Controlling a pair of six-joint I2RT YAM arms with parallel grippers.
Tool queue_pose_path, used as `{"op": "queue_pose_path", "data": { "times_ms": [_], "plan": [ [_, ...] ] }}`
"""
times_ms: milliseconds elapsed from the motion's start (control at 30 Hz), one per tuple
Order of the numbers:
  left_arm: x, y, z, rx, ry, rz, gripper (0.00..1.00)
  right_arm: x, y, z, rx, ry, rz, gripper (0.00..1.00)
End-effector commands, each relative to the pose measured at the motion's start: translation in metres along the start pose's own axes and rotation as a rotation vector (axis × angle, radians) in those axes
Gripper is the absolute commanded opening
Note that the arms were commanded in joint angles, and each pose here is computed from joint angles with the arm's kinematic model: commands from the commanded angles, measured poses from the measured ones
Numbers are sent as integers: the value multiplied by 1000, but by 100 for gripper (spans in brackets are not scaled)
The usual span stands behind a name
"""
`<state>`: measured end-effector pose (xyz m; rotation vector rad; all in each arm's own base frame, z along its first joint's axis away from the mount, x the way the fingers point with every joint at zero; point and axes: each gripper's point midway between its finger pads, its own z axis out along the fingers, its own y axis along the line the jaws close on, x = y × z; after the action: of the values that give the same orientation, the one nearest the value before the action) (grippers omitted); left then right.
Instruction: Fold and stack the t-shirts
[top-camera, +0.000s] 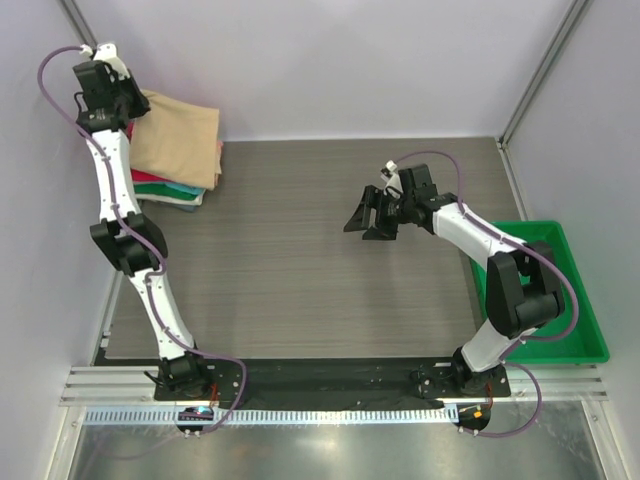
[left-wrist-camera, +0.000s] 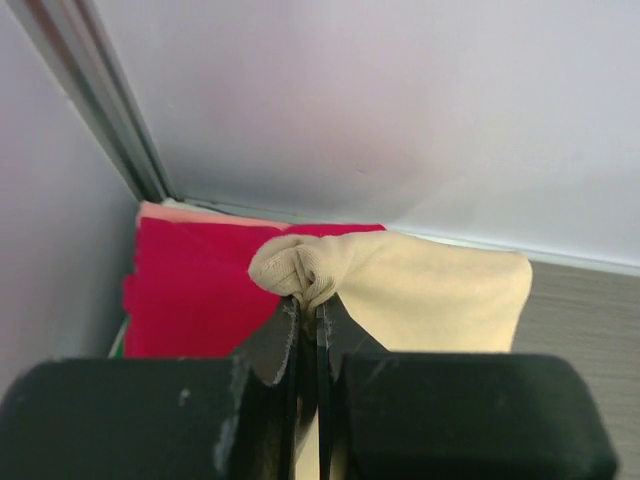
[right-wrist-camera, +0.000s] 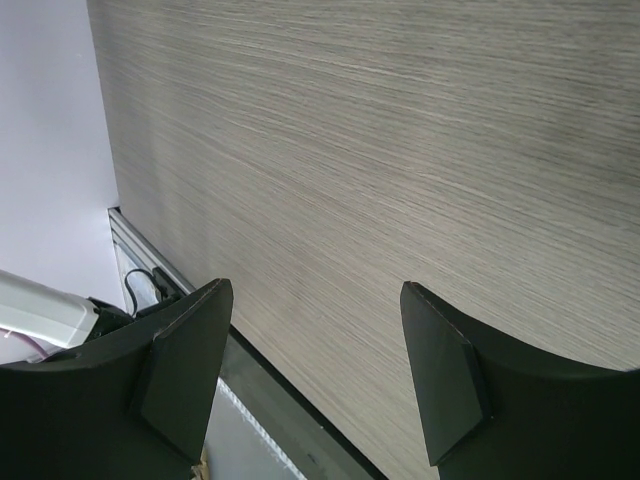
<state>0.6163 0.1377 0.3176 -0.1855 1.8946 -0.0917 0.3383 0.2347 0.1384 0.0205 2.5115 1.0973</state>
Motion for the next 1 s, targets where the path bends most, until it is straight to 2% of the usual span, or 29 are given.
{"op": "queue_pose_path", "data": {
  "times_ms": [0,200,433,700,733,800,833,867,933,967],
  "plan": [
    [-64,17,-11,-32,-215,50,0,-3,6,4,-27,-4,-15,74],
    [-59,35,11,-44,-252,53,0,1,-1,11,-15,16,-4,74],
    [-36,57,34,-59,-231,45,2,7,-12,23,0,52,23,74],
    [-20,102,47,-170,-245,21,6,11,-17,29,7,72,30,74],
    [-20,108,45,-193,-248,8,9,12,-16,29,6,75,32,74],
    [-20,117,42,-205,-253,-34,26,12,-16,30,4,77,31,74],
    [-26,117,36,-208,-265,-44,37,12,-15,30,3,76,28,74],
    [-30,116,32,-204,-274,-54,56,12,-15,29,3,75,29,74],
    [-44,109,21,-189,-300,-71,66,12,-13,29,1,75,26,74],
    [-50,106,16,-179,-309,-78,76,12,-12,28,-3,72,23,74]
  ]
}}
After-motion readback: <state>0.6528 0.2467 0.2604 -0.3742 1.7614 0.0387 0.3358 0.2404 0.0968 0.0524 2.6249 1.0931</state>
